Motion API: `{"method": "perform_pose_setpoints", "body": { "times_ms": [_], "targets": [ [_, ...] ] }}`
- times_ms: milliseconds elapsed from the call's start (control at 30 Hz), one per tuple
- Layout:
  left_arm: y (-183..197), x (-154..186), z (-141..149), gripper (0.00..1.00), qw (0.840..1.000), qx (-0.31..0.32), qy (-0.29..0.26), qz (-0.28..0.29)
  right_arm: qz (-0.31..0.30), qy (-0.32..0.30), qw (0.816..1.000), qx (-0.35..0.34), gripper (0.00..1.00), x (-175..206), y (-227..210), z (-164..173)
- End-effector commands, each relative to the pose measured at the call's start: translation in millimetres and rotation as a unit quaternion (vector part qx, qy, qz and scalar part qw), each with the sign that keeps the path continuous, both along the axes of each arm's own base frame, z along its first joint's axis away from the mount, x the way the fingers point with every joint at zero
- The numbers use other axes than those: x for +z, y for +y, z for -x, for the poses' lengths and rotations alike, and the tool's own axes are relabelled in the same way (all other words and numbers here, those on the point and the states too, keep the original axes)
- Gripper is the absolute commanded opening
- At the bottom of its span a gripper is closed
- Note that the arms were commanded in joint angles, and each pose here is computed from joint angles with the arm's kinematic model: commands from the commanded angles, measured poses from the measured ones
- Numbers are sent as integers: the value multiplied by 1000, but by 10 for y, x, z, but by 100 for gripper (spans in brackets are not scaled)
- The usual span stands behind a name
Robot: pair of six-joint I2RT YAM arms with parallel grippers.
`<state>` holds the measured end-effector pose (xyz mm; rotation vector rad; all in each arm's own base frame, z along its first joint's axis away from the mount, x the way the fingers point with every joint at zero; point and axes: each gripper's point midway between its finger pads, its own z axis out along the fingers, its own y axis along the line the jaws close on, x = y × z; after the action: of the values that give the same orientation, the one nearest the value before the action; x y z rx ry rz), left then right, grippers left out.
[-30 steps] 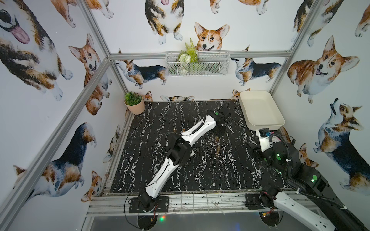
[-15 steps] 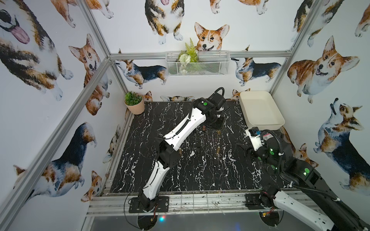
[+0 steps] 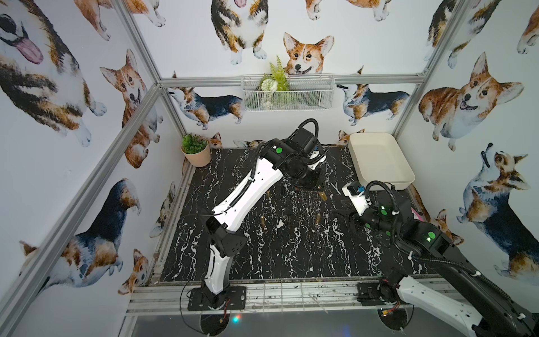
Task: Open the lipstick cap
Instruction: Pick up the lipstick at the center of the board, then open the cover of the lipstick.
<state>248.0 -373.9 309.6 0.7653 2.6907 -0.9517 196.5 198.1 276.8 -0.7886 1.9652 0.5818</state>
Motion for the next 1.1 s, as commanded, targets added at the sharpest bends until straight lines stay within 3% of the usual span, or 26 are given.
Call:
{"method": "perform_pose_setpoints", "body": {
  "times_ms": [0,333,600,767,900,967,1067],
  "targets": [
    [-46,127,163,11,999,-20,14,30,-19,-22,999,32,55,166,149,-28],
    [-132,230,335,12,997,-40,36,62,-19,-27,998,48,53,191,245,-73],
    [-157,244,407,13,996,-48,43,64,-17,-29,998,49,45,195,255,-88],
    [-176,227,416,13,995,-52,48,65,-15,-24,998,53,32,181,270,-79],
    [-178,245,420,8,995,-53,47,67,-11,-13,998,55,21,156,281,-80],
    [-173,217,408,0,996,-52,47,63,-10,-7,998,57,15,150,294,-74],
    [-156,179,376,0,996,-48,46,56,-8,1,998,61,8,133,305,-65]
  ]
}}
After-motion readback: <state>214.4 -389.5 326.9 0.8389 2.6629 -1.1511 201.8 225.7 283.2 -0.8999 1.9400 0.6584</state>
